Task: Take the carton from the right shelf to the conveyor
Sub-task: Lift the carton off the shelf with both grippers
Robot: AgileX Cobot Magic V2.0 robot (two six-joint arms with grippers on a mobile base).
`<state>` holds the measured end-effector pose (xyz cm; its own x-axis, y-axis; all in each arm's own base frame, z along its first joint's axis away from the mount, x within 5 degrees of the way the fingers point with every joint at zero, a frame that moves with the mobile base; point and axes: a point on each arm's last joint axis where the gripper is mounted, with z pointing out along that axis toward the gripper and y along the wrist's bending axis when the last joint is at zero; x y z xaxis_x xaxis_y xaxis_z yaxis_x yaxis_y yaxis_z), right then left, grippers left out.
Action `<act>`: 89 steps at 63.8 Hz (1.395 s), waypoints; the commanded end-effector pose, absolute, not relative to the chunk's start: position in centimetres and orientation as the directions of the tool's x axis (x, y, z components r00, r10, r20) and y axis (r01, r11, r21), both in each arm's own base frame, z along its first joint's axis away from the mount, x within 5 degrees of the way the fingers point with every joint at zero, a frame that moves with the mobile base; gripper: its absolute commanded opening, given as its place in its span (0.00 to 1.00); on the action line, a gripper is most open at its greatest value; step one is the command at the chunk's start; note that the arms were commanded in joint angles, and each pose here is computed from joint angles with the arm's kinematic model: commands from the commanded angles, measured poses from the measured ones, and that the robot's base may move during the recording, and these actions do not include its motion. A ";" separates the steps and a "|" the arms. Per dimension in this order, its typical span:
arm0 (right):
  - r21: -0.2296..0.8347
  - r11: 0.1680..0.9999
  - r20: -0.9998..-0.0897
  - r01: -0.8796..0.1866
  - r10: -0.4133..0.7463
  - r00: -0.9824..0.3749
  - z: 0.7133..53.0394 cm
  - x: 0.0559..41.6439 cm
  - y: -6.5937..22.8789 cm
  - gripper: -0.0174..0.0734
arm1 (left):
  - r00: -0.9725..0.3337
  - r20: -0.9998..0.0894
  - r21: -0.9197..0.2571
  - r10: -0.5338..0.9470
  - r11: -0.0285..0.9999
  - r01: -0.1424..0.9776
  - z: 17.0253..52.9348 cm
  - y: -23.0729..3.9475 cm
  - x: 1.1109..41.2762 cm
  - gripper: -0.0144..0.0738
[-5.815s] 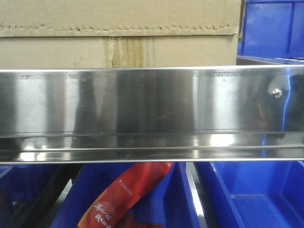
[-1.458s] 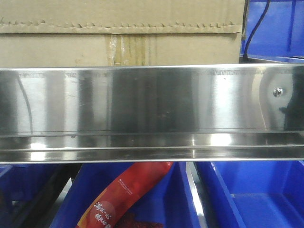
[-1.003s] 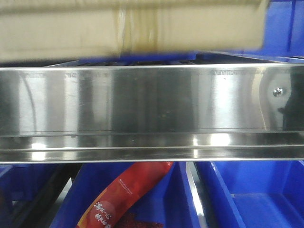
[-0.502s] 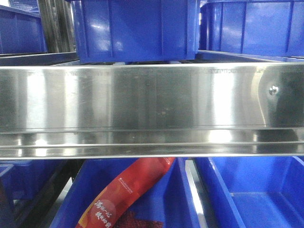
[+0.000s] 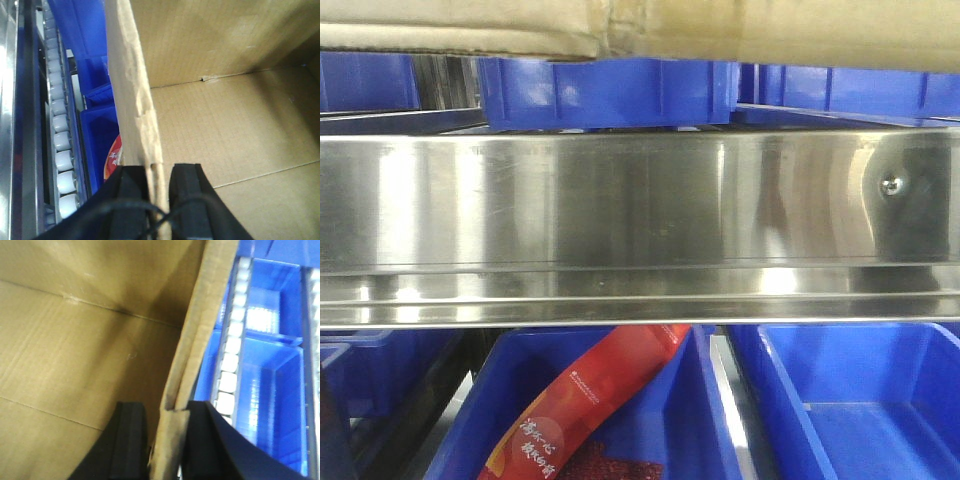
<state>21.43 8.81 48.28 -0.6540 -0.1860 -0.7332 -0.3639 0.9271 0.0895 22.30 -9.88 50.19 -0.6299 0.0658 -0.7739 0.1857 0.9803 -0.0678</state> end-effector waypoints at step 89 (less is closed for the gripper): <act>0.076 0.920 -0.760 -0.384 -0.195 -0.620 48.8 21.1 8.7 0.12 | -0.578 -0.814 -0.082 0.056 0.974 0.210 51.2 -9.8 21.6 0.15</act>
<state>21.44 8.83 48.29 -0.6534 -0.1844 -0.7342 -0.3642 0.9268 0.0913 22.30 -9.88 50.19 -0.6303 0.0637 -0.7738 0.1844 0.9804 -0.0695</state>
